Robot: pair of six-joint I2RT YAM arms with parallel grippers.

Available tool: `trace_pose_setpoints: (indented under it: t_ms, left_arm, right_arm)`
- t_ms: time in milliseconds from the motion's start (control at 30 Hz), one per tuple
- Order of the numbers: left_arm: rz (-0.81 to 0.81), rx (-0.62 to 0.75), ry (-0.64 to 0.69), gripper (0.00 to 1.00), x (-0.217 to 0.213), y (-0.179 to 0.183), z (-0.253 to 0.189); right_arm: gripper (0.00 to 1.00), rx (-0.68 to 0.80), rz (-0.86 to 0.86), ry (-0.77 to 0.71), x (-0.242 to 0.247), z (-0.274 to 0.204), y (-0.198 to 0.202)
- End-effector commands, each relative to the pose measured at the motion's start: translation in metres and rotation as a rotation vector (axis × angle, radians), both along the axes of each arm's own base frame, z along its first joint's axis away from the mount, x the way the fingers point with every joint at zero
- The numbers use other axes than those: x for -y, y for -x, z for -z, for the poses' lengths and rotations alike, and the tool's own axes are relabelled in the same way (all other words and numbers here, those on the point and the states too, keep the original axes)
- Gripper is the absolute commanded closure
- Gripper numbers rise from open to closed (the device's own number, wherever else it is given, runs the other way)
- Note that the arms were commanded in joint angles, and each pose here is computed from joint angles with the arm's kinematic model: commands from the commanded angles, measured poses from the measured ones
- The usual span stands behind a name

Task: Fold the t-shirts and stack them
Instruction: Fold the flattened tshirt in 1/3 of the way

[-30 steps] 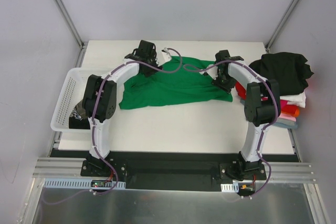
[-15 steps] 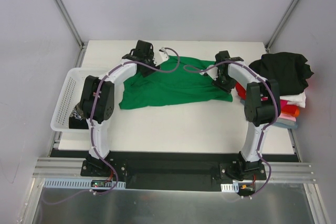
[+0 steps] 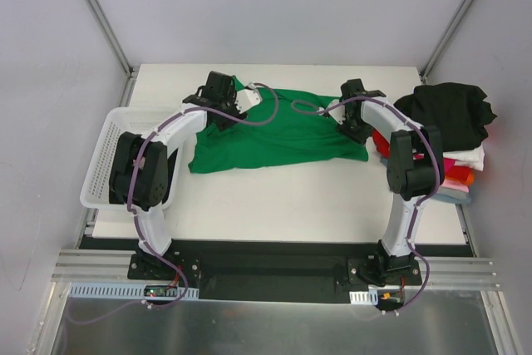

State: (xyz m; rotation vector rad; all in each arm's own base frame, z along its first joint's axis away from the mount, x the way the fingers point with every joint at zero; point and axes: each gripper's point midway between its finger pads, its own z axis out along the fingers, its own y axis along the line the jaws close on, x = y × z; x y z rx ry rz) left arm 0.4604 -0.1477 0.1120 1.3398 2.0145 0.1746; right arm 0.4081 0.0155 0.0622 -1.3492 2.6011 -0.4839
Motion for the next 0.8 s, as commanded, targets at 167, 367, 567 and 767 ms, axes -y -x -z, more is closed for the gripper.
trace_pose_setpoints:
  t_ms: [167,367,567,767]
  left_arm:
    - [-0.009,-0.056,-0.021,0.42,-0.011,-0.002,0.031]
    - [-0.032,-0.104,-0.042,0.43,-0.024,-0.002,0.057]
    - [-0.057,-0.106,-0.065,0.44,-0.040,-0.012,0.069]
    - [-0.097,-0.064,-0.090,0.45,-0.053,-0.035,0.067]
  right_arm:
    - [0.55,0.084,0.030,-0.002,0.006,-0.029,-0.003]
    - [0.55,0.081,0.032,-0.003,0.007,-0.026,-0.004]
    - [0.56,0.081,0.035,-0.005,0.007,-0.026,-0.004]
    - [0.56,0.072,0.035,-0.005,0.007,-0.023,-0.003]
